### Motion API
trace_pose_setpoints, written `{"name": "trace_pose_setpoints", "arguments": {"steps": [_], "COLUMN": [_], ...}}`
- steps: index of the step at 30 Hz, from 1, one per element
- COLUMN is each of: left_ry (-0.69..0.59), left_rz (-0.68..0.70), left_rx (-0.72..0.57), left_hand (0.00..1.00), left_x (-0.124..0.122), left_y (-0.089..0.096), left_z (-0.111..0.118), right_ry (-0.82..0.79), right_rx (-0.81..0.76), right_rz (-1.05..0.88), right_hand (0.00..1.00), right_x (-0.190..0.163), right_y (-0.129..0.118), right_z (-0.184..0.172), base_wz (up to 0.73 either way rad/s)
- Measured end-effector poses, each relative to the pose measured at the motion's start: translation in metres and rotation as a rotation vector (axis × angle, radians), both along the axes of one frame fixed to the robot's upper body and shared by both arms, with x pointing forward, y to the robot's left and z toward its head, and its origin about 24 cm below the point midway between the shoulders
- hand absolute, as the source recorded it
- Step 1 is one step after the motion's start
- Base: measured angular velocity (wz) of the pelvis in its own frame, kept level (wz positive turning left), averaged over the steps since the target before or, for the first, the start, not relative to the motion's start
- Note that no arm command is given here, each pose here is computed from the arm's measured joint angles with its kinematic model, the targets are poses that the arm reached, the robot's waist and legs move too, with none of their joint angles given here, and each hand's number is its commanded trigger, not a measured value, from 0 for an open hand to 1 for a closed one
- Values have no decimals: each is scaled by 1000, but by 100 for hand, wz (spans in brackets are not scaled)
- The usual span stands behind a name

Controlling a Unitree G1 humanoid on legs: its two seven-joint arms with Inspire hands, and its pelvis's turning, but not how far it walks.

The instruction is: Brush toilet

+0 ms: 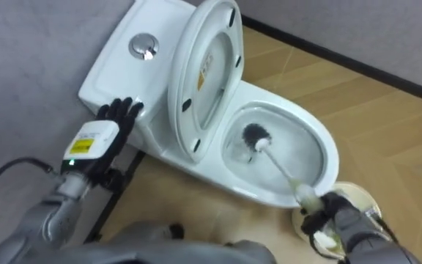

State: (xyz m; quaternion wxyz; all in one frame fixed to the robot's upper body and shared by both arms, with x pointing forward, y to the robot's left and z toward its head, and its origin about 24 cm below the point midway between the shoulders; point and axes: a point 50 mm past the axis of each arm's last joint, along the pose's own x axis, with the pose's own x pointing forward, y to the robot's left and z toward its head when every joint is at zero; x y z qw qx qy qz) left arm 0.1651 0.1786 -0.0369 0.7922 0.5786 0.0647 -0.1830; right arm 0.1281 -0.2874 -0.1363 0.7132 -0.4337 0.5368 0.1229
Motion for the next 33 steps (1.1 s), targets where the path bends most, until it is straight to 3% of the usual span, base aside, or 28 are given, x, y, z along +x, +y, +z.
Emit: {"name": "trace_pose_setpoints", "arguments": {"steps": [11, 22, 28, 33], "left_ry": [-87, -276, -425, -594], "left_rz": [-7, 30, 4, -69], "left_rx": [19, 13, -5, -8], "left_hand": [0, 0, 0, 0], "left_x": [19, 39, 64, 100], "left_y": [-1, -1, -8, -18], "left_z": [-5, 2, 22, 52], "right_ry": [-60, -188, -279, -410], "right_rx": [-283, -441, -524, -543], "right_rz": [358, 430, 490, 482], "right_hand": [100, 100, 100, 100], "right_x": [7, 0, 42, 111], "right_y": [-4, -17, -23, -18], "right_z": [7, 18, 39, 75], "base_wz": [1, -3, 4, 0]}}
